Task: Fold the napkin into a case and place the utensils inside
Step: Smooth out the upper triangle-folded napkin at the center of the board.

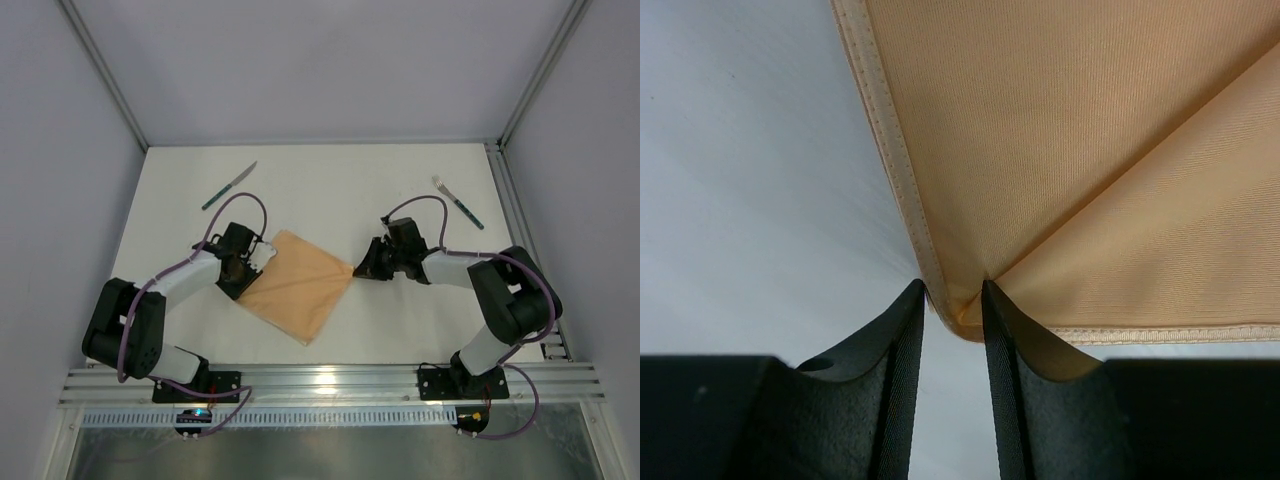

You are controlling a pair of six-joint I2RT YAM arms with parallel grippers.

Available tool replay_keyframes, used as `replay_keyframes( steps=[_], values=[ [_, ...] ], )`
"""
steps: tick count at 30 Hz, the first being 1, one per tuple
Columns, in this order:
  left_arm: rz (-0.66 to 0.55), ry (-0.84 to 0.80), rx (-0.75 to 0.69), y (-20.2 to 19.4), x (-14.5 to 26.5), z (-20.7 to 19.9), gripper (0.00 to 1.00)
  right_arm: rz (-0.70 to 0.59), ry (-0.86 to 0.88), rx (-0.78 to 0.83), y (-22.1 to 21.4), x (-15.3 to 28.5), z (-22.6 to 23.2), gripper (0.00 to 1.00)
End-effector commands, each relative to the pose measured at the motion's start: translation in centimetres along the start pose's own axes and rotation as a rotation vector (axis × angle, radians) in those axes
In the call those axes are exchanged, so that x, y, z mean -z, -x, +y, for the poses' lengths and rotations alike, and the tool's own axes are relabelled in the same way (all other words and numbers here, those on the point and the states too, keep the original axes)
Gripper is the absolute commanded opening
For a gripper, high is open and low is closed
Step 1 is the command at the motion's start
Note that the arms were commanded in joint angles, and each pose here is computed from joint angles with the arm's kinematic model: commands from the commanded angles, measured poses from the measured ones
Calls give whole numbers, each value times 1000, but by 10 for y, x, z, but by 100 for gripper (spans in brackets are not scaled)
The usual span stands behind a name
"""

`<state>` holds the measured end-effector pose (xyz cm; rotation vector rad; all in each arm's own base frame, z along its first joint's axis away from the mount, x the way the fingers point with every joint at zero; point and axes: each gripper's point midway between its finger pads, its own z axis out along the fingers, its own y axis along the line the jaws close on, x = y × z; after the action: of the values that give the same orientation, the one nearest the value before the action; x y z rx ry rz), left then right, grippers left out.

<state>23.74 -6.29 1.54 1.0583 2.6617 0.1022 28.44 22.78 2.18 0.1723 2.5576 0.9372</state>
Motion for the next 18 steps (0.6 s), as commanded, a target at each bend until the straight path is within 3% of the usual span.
replay_keyframes(
  steps=[1,12,18],
  values=[
    [44,14,-19,-13,-16,0,31,-65,35,54,15,-1,5,16],
    [43,8,-18,-13,-16,-1,31,-131,27,149,33,16,11,23],
    [39,5,-13,-11,-15,-1,31,-105,59,172,29,14,10,24]
  ],
)
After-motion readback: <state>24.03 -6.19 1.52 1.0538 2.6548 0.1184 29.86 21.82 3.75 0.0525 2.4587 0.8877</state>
